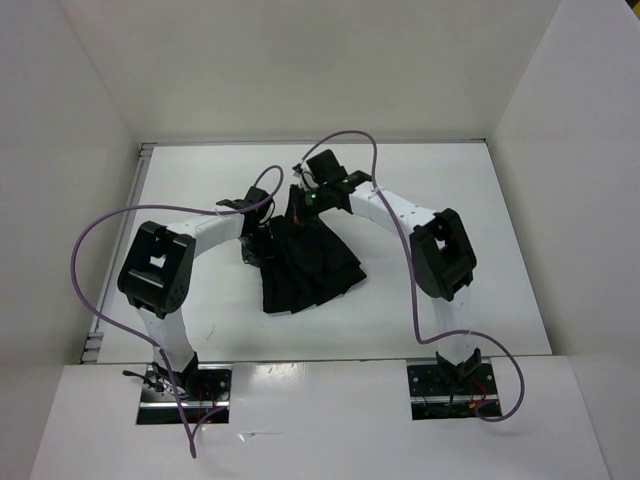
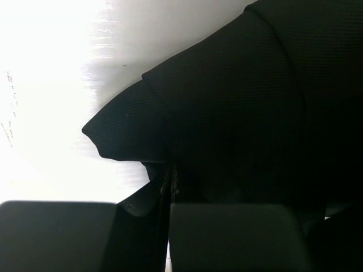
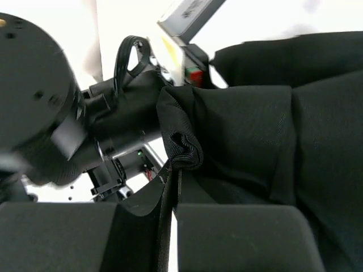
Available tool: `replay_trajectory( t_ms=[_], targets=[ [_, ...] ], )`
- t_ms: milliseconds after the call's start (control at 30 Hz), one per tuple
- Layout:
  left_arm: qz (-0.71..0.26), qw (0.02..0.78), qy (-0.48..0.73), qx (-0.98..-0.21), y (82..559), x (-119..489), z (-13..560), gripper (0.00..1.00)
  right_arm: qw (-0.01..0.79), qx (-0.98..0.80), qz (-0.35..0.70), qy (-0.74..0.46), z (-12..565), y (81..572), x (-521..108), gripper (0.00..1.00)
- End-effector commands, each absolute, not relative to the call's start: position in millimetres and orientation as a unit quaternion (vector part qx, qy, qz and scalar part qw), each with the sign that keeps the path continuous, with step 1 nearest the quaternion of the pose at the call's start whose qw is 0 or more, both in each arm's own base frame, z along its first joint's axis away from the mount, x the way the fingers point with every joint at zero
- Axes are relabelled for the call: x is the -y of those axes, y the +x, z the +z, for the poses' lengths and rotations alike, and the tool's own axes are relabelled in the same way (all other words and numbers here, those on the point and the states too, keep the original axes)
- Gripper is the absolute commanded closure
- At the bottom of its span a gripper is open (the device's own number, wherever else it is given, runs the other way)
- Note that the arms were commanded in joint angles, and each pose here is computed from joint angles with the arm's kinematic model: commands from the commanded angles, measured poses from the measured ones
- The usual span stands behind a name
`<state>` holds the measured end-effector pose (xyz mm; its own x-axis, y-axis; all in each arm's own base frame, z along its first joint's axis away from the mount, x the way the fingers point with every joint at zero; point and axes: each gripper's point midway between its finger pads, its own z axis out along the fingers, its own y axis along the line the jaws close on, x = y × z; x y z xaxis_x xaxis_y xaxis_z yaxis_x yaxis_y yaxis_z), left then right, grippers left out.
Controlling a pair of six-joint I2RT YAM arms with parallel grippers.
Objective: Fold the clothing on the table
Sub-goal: Fold the skirt
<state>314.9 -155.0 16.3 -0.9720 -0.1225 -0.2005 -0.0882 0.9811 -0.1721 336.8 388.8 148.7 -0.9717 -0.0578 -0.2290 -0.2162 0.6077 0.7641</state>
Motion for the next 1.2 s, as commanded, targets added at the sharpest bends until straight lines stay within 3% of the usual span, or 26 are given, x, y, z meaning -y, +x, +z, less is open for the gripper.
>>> replay_trajectory(
  t_ms=[0, 267, 367, 467, 567, 633, 733, 867, 933, 967, 1067, 1167],
  targets=[
    [-0.096, 0.106, -0.060, -0.988, 318.1, 164.6, 12.8, 1.00, 0.101, -0.866, 0.479, -0.100, 171.0, 336.6, -420.3, 1.00],
    [-0.086, 0.122, -0.061, -0.987, 326.0, 158.4, 17.7, 1.00, 0.055, -0.865, 0.487, -0.107, 141.1, 323.4, -446.3, 1.00],
    [-0.080, 0.133, -0.064, -0.986, 334.5, 147.1, 32.2, 1.00, 0.040, -0.863, 0.491, -0.113, 137.1, 315.9, -449.9, 0.50],
    [-0.040, 0.182, -0.073, -0.980, 348.1, 120.4, 74.7, 1.00, 0.070, -0.864, 0.484, -0.120, 153.2, 322.7, -442.8, 0.41],
    [-0.023, 0.270, -0.102, -0.957, 369.9, 88.9, 155.7, 1.00, 0.089, -0.856, 0.490, -0.138, 182.2, 321.0, -440.3, 0.38],
    [-0.025, 0.332, -0.103, -0.937, 374.6, 79.8, 215.7, 1.00, 0.115, -0.836, 0.508, -0.172, 221.1, 316.4, -439.0, 0.38],
    [-0.040, 0.367, -0.084, -0.925, 370.6, 80.3, 259.2, 1.00, 0.168, -0.824, 0.509, -0.183, 262.7, 324.0, -420.9, 0.38],
    [-0.157, 0.355, -0.018, -0.921, 358.2, 137.6, 267.0, 1.00, 0.220, -0.853, 0.455, -0.134, 265.4, 351.1, -374.5, 0.42],
    [-0.254, 0.357, 0.016, -0.899, 357.0, 178.1, 273.8, 1.00, 0.253, -0.874, 0.403, -0.096, 253.6, 375.3, -343.4, 0.53],
    [-0.273, 0.356, 0.026, -0.893, 358.1, 185.7, 269.9, 1.00, 0.247, -0.887, 0.382, -0.078, 237.5, 380.0, -331.6, 0.71],
    [-0.307, 0.334, 0.021, -0.891, 367.1, 204.6, 240.4, 1.00, 0.272, -0.902, 0.334, -0.017, 222.7, 395.3, -291.6, 0.97],
    [-0.319, 0.314, 0.012, -0.894, 382.5, 215.4, 205.5, 1.00, 0.275, -0.909, 0.314, 0.015, 211.6, 398.3, -265.3, 0.98]
  ],
)
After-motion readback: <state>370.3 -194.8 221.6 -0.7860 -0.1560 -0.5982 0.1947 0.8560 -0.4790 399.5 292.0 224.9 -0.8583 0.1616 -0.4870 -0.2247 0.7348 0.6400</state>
